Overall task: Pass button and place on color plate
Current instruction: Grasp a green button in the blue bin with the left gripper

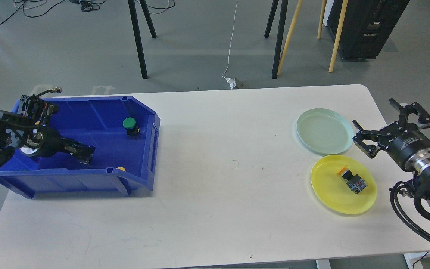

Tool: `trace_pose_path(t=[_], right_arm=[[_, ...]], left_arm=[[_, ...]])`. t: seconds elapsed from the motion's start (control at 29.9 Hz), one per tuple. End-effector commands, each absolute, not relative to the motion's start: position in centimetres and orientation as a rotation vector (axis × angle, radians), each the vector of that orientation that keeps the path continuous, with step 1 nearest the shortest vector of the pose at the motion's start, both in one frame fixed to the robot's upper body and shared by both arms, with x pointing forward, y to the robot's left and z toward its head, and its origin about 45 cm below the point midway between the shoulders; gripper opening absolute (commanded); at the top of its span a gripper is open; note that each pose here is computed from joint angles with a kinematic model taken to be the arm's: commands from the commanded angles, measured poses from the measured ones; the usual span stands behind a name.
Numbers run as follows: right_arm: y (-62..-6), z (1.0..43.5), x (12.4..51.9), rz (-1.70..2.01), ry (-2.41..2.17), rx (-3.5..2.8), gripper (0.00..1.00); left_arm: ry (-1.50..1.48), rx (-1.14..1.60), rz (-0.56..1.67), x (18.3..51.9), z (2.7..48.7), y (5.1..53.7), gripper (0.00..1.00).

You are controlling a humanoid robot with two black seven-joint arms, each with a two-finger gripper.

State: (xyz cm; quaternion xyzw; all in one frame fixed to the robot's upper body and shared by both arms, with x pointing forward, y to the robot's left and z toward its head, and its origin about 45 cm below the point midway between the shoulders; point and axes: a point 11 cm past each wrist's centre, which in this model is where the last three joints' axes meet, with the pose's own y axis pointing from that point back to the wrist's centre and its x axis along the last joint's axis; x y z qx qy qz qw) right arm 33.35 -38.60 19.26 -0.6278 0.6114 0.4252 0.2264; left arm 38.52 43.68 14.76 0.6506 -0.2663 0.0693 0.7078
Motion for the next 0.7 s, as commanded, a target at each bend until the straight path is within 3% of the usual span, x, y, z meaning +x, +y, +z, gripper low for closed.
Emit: trace_pose_path(t=[0.0, 0.17, 0.37, 0.47, 0.67], right_arm=[[-38.62, 19.22, 33.30, 1.173, 1.686, -1.730, 1.00], [-38.62, 19.22, 33.30, 1.173, 1.686, -1.730, 1.00], [-38.72, 19.06, 33.14, 1.175, 1.690, -1.725, 1.00], [-38.79, 18.94, 33.02, 1.178, 1.694, -1.721, 1.00], [-39.13, 18.62, 32.68, 1.183, 1.706, -1.710, 1.00]], left_arm=[[-0.587, 1.457, 0.160, 38.47, 14.75, 44.15, 0.70], [-0.595, 1.458, 0.162, 38.52, 14.81, 44.22, 0.63], [-0.598, 1.471, 0.152, 38.27, 14.68, 44.57, 0.30], [-0.600, 1.469, 0.150, 37.91, 14.21, 44.68, 0.19], [-0.623, 1.448, 0.158, 38.40, 14.58, 43.97, 0.17]])
